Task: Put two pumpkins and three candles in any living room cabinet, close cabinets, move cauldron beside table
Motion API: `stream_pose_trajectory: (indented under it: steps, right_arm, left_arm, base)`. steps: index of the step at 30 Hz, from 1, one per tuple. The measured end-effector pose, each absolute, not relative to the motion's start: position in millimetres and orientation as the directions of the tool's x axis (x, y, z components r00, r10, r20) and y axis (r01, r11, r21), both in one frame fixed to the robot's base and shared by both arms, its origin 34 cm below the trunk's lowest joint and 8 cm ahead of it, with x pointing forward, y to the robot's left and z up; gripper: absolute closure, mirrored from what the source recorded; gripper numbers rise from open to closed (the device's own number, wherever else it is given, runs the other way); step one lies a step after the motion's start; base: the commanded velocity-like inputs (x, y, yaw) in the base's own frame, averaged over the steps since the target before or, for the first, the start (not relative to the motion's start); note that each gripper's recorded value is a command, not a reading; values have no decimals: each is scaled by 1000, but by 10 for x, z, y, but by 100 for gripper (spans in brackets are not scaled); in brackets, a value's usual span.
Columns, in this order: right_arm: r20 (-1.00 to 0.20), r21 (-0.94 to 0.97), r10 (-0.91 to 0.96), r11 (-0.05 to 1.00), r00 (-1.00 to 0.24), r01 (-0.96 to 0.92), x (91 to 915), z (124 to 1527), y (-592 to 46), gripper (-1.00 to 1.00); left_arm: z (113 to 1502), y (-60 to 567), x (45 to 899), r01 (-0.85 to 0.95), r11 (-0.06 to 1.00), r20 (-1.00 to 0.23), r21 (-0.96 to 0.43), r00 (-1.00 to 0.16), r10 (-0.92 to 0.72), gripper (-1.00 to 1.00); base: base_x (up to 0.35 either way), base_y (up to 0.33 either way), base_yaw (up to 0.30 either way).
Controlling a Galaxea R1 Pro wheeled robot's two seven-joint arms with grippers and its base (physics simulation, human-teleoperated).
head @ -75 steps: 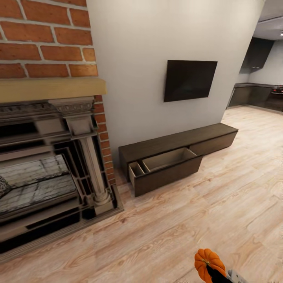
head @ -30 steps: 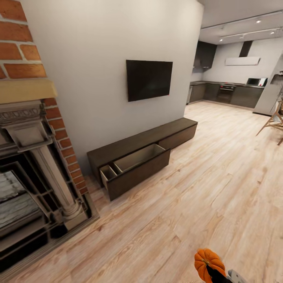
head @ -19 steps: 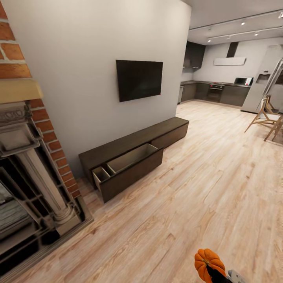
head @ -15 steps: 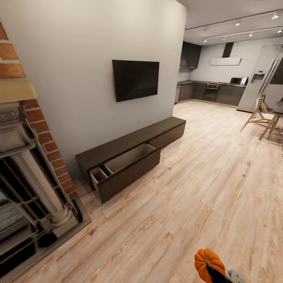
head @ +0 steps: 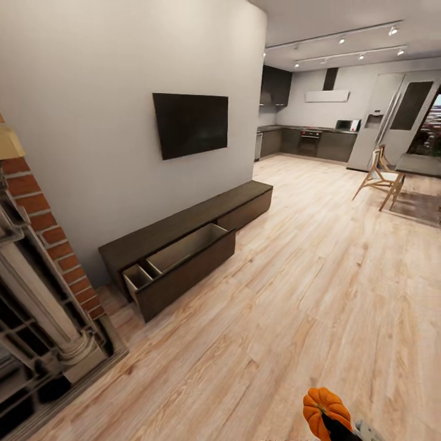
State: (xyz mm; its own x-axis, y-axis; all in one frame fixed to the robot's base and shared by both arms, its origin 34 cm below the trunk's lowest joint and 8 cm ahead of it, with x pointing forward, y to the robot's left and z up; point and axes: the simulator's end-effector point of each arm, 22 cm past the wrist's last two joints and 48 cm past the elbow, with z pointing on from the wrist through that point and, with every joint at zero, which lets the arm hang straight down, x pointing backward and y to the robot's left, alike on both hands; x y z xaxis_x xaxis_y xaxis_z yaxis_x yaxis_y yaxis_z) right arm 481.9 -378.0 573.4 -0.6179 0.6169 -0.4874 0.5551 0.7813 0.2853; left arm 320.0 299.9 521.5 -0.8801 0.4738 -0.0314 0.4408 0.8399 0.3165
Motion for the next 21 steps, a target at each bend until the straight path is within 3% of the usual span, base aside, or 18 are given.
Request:
stream_pose_trajectory:
  steps: [21]
  right_arm:
    - [-486, 287, 618, 781, -619, 554, 4820, 5730, -3758, 100]
  left_arm:
    - [5215, 2999, 3200, 441, 840, -31, 317, -880, 474, -100]
  base:
    - [0, 0, -178]
